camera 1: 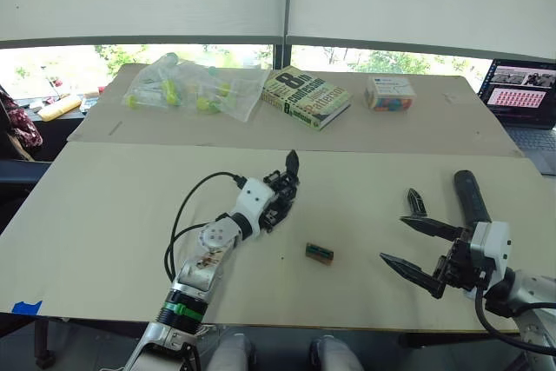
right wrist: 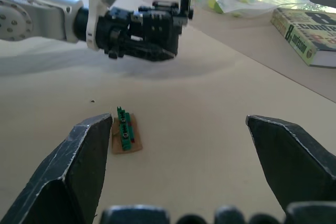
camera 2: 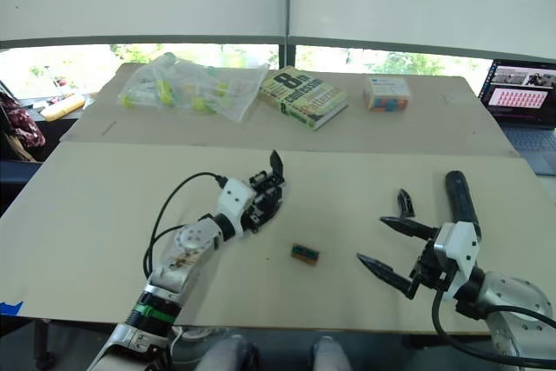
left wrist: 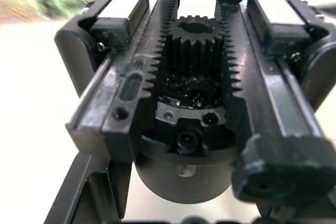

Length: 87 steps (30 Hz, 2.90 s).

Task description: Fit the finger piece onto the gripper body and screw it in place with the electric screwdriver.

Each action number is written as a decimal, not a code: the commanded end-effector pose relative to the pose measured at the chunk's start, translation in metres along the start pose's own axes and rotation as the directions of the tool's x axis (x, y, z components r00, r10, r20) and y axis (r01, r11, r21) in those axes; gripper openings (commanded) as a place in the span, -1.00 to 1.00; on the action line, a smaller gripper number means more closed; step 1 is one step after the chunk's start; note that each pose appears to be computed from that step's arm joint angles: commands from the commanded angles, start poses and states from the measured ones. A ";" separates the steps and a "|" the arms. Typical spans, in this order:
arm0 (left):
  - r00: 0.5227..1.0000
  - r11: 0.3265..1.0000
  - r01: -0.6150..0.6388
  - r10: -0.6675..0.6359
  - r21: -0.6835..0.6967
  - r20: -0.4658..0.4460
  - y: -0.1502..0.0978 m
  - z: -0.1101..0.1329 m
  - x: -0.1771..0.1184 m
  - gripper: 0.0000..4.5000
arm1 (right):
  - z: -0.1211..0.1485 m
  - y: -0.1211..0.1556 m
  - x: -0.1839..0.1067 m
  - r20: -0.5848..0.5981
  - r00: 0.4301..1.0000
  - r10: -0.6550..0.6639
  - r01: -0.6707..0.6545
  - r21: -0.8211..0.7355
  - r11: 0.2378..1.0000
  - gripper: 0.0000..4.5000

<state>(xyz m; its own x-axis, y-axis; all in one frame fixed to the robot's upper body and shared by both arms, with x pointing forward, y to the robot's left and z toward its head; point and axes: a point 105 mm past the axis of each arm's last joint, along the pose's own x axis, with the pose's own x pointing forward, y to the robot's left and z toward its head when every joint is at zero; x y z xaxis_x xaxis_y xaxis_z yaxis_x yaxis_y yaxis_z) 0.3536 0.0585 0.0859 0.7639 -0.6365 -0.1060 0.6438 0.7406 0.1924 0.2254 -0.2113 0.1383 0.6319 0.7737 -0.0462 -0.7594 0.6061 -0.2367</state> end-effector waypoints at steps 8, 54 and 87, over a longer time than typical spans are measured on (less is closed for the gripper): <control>0.999 0.999 0.039 -0.039 0.021 0.004 -0.008 0.008 0.004 0.06 | 0.014 -0.005 -0.007 0.032 0.997 -0.065 0.067 -0.080 0.995 1.00; 0.831 0.823 0.557 -0.553 0.110 -0.061 0.025 -0.006 -0.001 0.88 | 0.014 0.007 -0.008 0.035 0.994 -0.105 0.107 -0.068 0.992 1.00; 0.988 0.989 0.149 -0.148 0.020 -0.045 -0.018 0.004 0.013 0.01 | 0.011 0.008 -0.014 0.021 0.993 -0.112 0.113 -0.067 0.991 1.00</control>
<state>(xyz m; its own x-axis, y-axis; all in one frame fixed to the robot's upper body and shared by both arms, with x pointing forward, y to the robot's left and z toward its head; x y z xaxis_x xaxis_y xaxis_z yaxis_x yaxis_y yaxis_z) 0.3567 0.0410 0.0781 0.6818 -0.7018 -0.2065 0.7315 0.6510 0.2026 0.2100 -0.2128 0.1365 0.7054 0.7080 -0.0340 -0.6903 0.6754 -0.2594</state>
